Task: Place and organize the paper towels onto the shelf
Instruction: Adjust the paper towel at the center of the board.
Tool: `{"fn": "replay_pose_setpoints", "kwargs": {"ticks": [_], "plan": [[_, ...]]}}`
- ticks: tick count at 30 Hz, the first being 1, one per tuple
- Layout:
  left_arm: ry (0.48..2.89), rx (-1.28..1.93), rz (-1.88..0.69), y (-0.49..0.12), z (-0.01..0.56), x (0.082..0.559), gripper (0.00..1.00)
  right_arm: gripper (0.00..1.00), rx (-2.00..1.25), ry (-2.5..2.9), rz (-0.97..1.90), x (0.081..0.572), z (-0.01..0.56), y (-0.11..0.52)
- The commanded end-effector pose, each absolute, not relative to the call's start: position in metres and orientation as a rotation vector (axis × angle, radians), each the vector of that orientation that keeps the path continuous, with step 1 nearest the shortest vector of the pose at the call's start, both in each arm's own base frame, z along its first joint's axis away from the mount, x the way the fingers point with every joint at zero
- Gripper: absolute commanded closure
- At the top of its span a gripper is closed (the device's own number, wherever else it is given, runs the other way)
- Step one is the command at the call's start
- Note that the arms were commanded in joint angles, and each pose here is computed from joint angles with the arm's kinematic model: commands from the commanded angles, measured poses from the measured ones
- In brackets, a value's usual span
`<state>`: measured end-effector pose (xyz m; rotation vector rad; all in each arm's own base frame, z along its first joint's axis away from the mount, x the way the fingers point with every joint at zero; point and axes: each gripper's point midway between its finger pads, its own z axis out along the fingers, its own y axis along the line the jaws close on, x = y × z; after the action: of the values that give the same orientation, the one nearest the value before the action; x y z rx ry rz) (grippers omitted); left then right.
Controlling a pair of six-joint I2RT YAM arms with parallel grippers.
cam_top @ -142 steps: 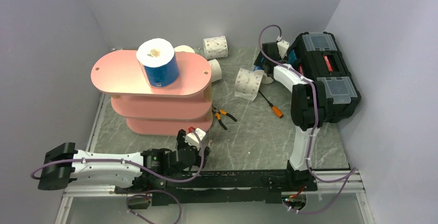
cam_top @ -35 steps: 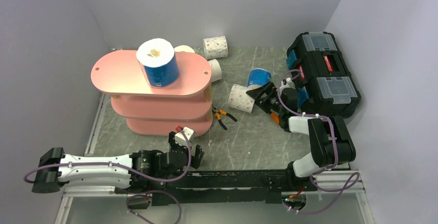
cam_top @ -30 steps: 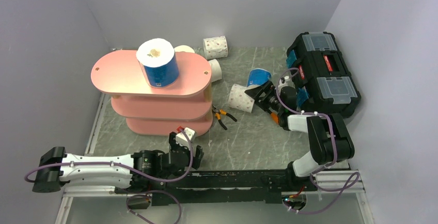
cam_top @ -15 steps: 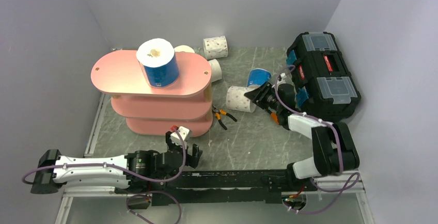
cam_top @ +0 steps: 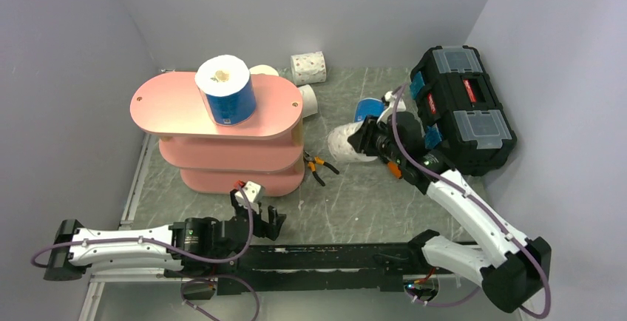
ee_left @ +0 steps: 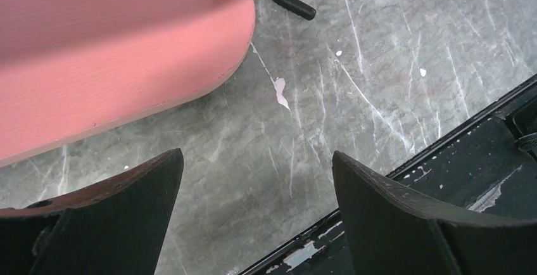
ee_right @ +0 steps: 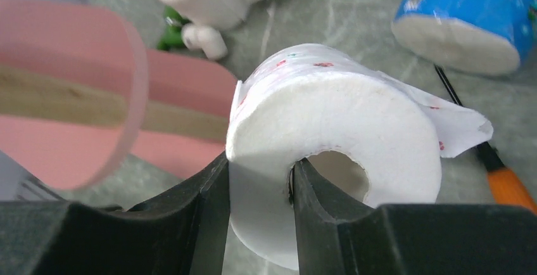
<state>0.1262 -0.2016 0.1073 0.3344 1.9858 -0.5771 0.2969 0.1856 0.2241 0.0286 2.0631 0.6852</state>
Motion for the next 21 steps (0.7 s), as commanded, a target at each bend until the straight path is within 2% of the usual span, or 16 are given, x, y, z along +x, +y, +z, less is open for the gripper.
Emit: {"fn": "replay_pose_setpoints", "kwargs": {"ticks": [1,11,15,21], "plan": [[1.970,0.290,-0.610,-0.199,0.109,0.126,0.06,0.62,-0.052,2.220,0.426,0.255,0.203,0.162],[1.965,0.230,-0.612,-0.191,0.106,0.129,0.06,0.62,-0.480,2.346,0.050,0.173,0.181,0.206],[1.962,0.226,-0.609,-0.191,0.106,0.130,0.07,0.62,-0.623,2.344,-0.008,0.166,0.166,0.233],[1.978,0.218,-0.605,-0.188,0.104,0.129,0.07,0.61,-0.713,2.340,0.068,0.164,0.147,0.264]]}}
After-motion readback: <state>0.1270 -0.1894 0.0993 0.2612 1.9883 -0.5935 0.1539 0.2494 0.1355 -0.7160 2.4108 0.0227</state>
